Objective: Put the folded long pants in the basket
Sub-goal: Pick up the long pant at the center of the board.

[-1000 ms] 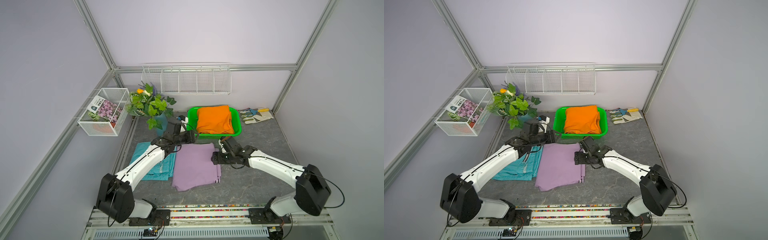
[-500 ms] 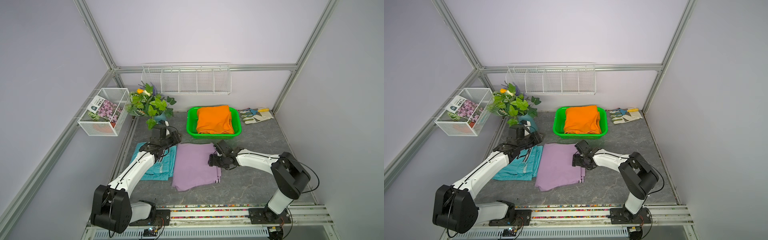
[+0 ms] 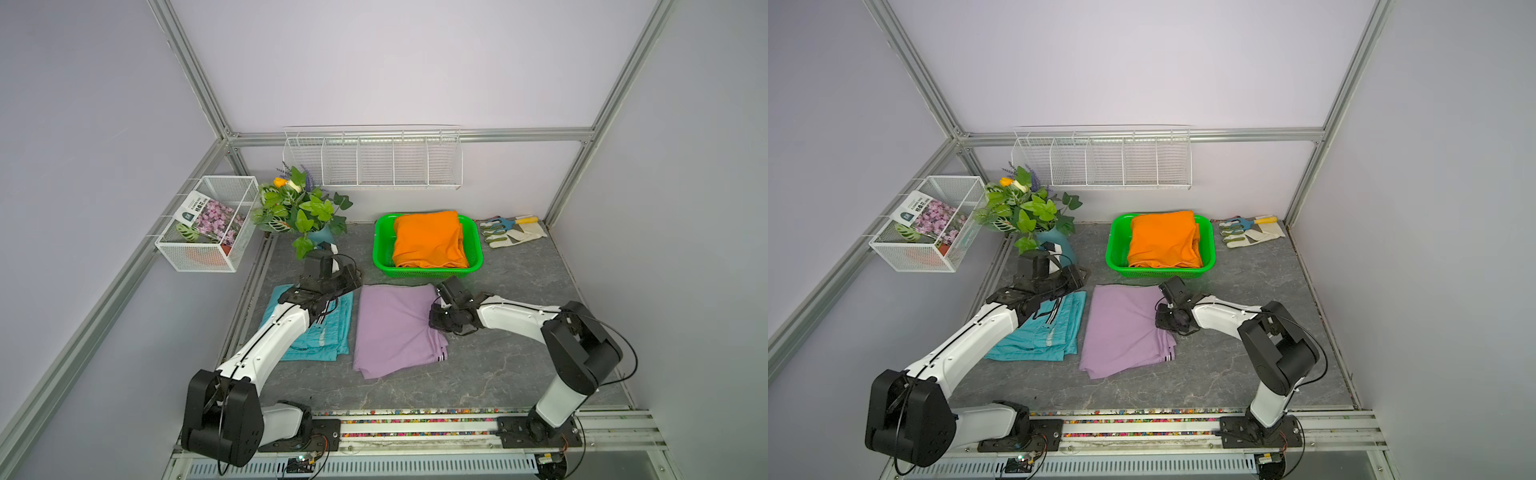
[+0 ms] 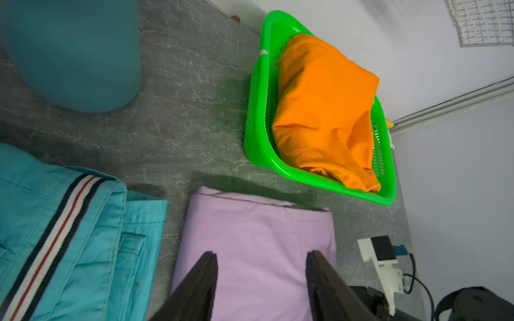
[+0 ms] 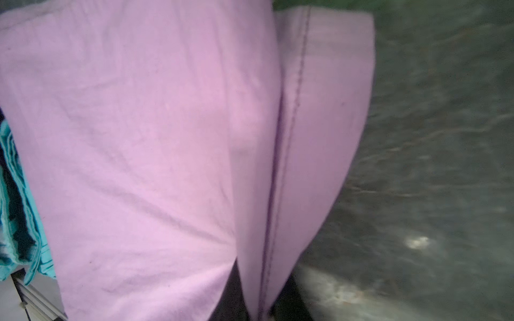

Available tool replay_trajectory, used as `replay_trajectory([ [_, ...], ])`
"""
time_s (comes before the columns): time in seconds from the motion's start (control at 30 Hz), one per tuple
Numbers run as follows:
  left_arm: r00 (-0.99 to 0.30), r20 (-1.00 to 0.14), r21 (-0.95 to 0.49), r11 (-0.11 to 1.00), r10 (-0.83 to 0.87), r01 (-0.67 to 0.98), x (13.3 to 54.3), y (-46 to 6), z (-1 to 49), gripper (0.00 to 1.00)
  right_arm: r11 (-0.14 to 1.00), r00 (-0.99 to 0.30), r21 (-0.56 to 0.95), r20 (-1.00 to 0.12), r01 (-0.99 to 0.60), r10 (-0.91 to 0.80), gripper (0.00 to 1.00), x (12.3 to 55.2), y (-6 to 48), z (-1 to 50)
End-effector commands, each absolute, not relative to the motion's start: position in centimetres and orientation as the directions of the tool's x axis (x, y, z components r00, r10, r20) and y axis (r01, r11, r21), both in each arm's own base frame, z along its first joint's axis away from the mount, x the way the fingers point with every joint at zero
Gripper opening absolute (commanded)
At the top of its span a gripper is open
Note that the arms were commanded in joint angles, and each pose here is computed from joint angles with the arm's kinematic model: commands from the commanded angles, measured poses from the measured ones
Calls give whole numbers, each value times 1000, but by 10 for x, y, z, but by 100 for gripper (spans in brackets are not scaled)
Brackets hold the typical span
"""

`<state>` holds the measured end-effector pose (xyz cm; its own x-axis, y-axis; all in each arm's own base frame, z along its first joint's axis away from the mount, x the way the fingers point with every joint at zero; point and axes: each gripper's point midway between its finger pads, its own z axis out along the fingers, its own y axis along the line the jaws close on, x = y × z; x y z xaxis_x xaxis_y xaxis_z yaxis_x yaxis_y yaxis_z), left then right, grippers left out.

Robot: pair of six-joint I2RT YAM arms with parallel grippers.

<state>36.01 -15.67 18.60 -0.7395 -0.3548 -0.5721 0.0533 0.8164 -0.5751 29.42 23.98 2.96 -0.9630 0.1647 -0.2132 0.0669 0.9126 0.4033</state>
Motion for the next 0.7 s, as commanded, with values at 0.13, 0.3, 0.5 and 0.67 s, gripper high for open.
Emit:
replay_trajectory([
  [0.13,-873,-422,-605,793,-245,70,324,-171,139,56,981,-976,190,-209,27,67,0,278,185,31],
  [0.3,-945,-268,-619,785,-185,22,304,-181,98,56,983,-978,180,-195,37,72,0,273,164,33],
  [0.5,-974,-200,-607,794,-109,36,297,-202,66,56,968,-980,251,-187,26,75,1,273,177,31],
  [0.67,-982,-181,-600,798,-57,64,297,-225,48,56,963,-978,266,-188,37,89,2,278,181,29],
])
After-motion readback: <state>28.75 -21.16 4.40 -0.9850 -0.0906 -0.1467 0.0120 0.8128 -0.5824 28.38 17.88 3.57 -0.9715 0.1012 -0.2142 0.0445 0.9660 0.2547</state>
